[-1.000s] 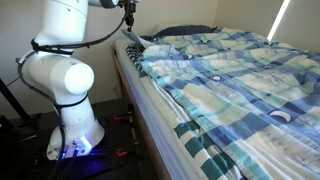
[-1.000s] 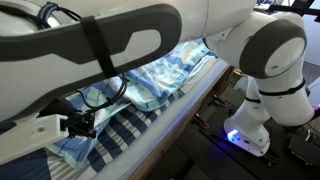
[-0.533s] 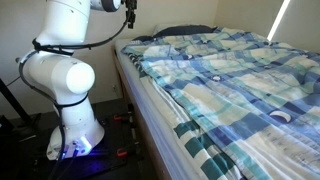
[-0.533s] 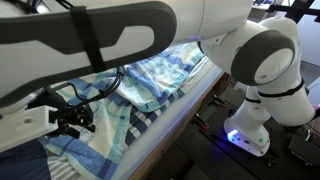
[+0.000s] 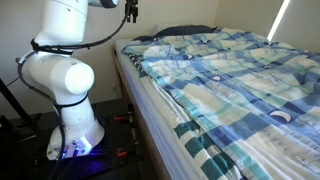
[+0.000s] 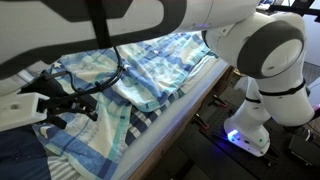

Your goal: Straighten the blue and white blanket on the bed.

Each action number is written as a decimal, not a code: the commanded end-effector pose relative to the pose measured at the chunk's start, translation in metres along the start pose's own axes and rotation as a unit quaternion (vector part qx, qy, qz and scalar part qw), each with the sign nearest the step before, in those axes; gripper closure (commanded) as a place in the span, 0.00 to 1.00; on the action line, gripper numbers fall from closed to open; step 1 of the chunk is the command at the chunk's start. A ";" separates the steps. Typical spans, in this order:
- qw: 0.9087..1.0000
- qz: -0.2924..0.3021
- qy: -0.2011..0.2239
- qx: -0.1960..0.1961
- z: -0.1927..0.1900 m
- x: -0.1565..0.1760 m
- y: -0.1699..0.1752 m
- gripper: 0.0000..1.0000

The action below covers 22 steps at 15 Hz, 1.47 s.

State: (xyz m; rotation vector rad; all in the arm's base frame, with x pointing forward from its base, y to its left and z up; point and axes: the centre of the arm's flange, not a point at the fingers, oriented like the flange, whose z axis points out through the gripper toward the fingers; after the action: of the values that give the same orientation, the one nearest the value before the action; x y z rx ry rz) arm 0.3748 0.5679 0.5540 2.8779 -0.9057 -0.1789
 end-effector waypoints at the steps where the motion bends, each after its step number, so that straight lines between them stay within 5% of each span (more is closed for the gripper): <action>1: 0.997 0.075 -0.016 0.017 0.002 0.014 0.056 0.00; 7: 0.984 0.170 -0.057 0.004 0.005 0.011 0.111 0.00; 15: 0.954 0.286 -0.091 0.001 0.040 -0.022 0.178 0.00; 17: 0.941 0.327 -0.090 0.000 0.050 -0.027 0.196 0.00; 22: 0.891 0.443 -0.095 -0.011 0.080 -0.036 0.245 0.00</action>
State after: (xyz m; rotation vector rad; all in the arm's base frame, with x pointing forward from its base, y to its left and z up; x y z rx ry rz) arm 0.2399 0.4336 0.5367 2.2672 -1.9153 -0.3606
